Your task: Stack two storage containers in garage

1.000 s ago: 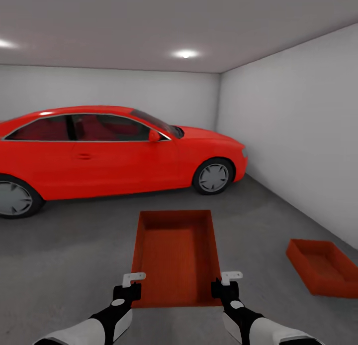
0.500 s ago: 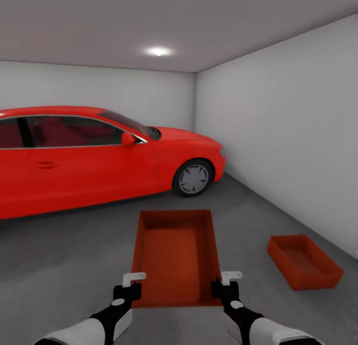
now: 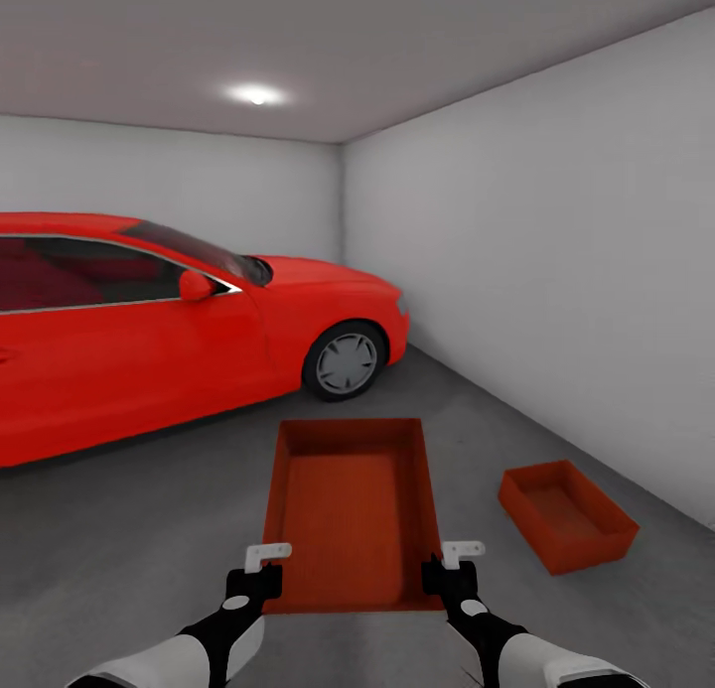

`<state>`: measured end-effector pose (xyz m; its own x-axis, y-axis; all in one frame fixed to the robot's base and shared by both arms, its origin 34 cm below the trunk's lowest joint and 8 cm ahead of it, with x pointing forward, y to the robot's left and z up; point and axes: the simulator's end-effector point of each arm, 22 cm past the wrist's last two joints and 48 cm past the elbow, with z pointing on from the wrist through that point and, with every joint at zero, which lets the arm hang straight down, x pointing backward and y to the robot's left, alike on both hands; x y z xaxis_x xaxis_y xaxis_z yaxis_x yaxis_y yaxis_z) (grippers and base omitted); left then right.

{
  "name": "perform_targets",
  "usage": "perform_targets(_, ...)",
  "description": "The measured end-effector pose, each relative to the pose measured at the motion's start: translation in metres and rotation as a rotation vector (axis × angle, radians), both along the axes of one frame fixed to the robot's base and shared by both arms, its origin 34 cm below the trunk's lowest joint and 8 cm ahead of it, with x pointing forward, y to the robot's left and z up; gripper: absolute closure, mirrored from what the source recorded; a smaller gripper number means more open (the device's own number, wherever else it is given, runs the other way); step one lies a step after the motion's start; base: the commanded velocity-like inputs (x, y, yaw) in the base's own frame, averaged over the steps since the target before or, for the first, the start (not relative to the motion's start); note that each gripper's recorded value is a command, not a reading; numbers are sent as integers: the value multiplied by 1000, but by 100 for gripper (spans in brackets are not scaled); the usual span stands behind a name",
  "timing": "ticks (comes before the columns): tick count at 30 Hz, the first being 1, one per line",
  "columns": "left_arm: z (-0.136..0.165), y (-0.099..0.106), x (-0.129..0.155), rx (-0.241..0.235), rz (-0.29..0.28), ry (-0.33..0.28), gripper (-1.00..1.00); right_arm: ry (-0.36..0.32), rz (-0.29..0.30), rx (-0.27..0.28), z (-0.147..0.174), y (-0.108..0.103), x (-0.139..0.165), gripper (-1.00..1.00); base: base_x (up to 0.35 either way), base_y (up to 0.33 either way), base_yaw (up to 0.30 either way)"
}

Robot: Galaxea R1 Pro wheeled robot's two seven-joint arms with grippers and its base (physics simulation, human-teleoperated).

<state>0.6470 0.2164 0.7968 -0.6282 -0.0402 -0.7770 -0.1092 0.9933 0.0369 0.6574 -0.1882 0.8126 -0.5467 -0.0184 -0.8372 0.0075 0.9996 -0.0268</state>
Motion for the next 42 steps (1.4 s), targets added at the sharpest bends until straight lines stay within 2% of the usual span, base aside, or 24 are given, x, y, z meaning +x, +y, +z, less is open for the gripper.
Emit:
perform_targets(18, 0, 0, 0, -2, 1, 0, 100, 0, 1, 0, 0, 0, 0, 100, 321, 90, -281)
perform_targets(42, 0, 0, 0, -2, 0, -1, 100, -1, 0, 0, 0, 0, 0, 100, 321, 155, -281)
